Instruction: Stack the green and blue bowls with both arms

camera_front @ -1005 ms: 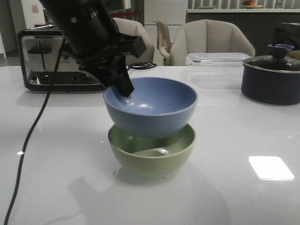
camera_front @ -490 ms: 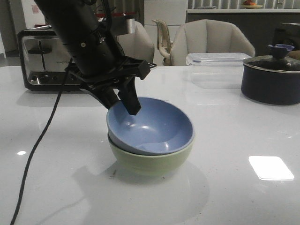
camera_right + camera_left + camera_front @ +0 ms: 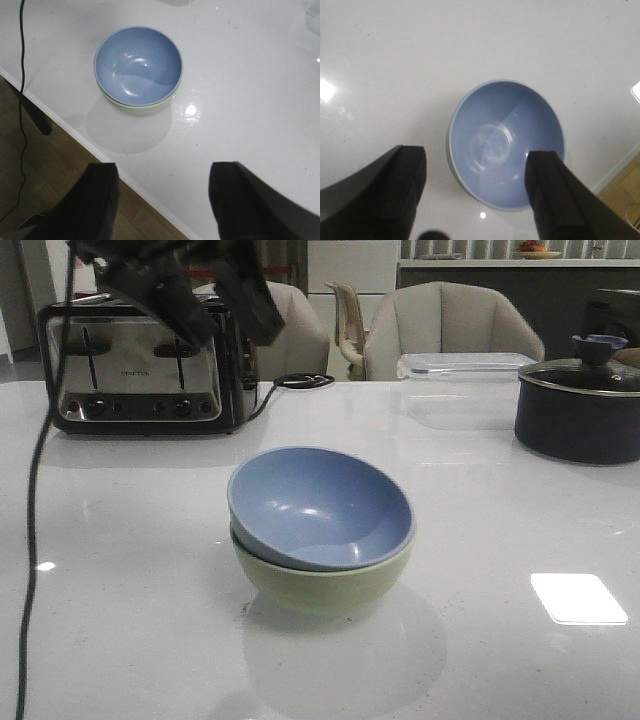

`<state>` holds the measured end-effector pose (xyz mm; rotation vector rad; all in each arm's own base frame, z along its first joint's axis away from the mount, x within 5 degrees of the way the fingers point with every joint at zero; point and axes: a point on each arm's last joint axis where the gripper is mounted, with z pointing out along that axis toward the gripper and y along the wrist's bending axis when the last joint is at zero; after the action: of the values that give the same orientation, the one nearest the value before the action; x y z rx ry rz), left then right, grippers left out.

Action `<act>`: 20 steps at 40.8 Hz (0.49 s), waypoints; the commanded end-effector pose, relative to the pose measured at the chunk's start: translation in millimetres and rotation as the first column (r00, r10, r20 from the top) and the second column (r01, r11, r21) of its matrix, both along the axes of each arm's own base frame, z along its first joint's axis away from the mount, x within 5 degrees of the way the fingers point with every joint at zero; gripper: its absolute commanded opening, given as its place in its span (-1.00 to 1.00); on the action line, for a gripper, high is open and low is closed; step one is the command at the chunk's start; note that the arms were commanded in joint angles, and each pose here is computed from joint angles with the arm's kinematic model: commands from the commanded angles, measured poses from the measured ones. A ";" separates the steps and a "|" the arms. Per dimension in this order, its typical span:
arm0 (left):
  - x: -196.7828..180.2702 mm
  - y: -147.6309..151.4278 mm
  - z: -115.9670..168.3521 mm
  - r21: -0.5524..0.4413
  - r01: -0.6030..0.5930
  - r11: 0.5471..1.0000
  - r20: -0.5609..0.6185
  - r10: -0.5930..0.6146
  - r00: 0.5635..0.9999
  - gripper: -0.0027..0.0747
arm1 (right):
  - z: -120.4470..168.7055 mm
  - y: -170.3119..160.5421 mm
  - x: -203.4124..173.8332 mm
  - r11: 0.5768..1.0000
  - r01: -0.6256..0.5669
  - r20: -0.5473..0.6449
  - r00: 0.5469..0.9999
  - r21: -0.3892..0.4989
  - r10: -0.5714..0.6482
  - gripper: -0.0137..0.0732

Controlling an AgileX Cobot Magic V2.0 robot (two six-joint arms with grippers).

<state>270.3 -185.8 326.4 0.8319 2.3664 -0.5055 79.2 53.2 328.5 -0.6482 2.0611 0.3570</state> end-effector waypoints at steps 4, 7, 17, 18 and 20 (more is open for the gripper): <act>-50.1 27.2 39.9 -0.073 0.036 0.997 0.167 -0.023 0.986 0.34 | 14.2 0.8 2.8 0.999 0.003 0.088 0.996 0.043 -0.007 0.45; -70.4 40.5 44.0 -0.078 0.036 0.996 0.203 -0.020 0.979 0.34 | 14.2 0.8 2.8 0.999 0.003 0.088 0.996 0.043 -0.007 0.45; -132.3 81.5 45.3 -0.084 0.042 0.996 0.318 -0.013 0.948 0.34 | 14.2 0.8 2.8 0.999 0.003 0.088 0.996 0.043 -0.007 0.45; -139.1 85.7 46.2 -0.091 0.043 0.995 0.334 -0.010 0.943 0.34 | 14.2 0.8 2.8 0.999 0.003 0.088 0.996 0.043 -0.007 0.45; -149.9 92.2 44.4 -0.101 0.045 0.994 0.351 -0.007 0.936 0.34 | 14.2 0.8 2.8 0.999 0.003 0.088 0.996 0.043 -0.007 0.45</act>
<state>137.7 -102.9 357.9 0.8689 2.1076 -0.4334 79.2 53.2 328.5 -0.6482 2.0611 0.3570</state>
